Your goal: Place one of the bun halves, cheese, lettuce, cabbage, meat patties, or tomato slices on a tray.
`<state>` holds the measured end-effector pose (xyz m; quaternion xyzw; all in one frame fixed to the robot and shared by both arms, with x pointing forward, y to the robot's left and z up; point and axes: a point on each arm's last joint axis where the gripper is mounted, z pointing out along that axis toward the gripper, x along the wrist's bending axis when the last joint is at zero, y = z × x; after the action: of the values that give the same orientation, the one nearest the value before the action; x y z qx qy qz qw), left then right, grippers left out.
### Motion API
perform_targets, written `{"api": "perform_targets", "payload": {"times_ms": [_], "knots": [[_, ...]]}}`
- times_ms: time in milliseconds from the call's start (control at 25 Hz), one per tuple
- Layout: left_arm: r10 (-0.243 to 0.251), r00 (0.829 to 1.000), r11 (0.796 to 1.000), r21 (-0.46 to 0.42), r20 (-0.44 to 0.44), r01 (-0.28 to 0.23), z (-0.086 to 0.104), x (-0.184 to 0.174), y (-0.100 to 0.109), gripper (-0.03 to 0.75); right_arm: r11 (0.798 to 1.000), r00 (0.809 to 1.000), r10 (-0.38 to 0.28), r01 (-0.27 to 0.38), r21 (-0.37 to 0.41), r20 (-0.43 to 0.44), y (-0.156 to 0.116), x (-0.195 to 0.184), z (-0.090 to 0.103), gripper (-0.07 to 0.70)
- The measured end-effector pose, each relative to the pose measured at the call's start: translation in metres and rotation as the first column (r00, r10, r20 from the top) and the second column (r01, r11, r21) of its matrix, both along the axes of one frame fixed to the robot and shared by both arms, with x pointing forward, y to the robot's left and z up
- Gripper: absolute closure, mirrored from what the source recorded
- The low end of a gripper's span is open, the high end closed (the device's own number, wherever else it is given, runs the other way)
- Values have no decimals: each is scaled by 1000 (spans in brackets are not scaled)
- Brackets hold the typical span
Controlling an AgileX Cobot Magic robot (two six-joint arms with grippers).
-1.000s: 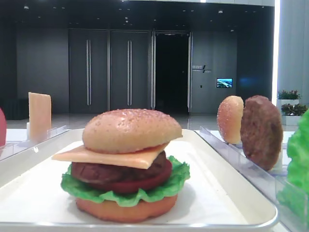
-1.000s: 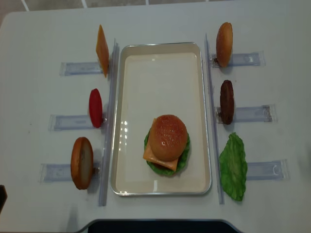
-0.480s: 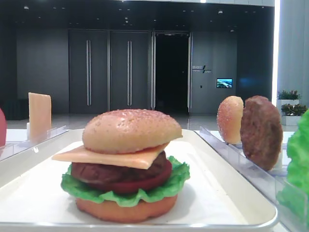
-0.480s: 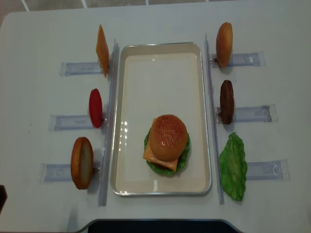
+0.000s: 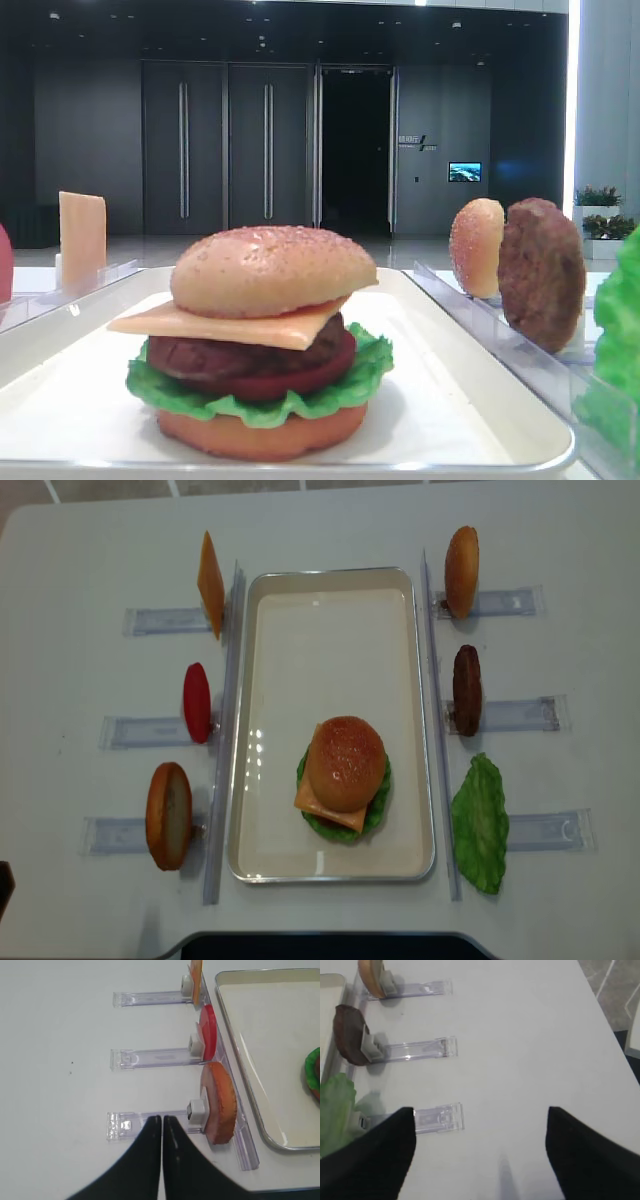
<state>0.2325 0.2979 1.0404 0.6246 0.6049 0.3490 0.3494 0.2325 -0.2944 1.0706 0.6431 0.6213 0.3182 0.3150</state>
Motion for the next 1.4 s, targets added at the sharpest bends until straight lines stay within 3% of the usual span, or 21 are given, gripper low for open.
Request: {"api": "perform_targets", "payload": {"times_ms": [320,600,1400], "knots": [[0,1000,1000,0,0,0,0,0,0,715,999,996,46,-46,6,77,4,-7,-22,90],[0,1000,1000,0,0,0,0,0,0,715,996,992,95,-95,-6,89,8,-4,-24,90],[0,1000,1000,0,0,0,0,0,0,715,996,991,94,-94,-5,98,8,-3,-25,90]]}}
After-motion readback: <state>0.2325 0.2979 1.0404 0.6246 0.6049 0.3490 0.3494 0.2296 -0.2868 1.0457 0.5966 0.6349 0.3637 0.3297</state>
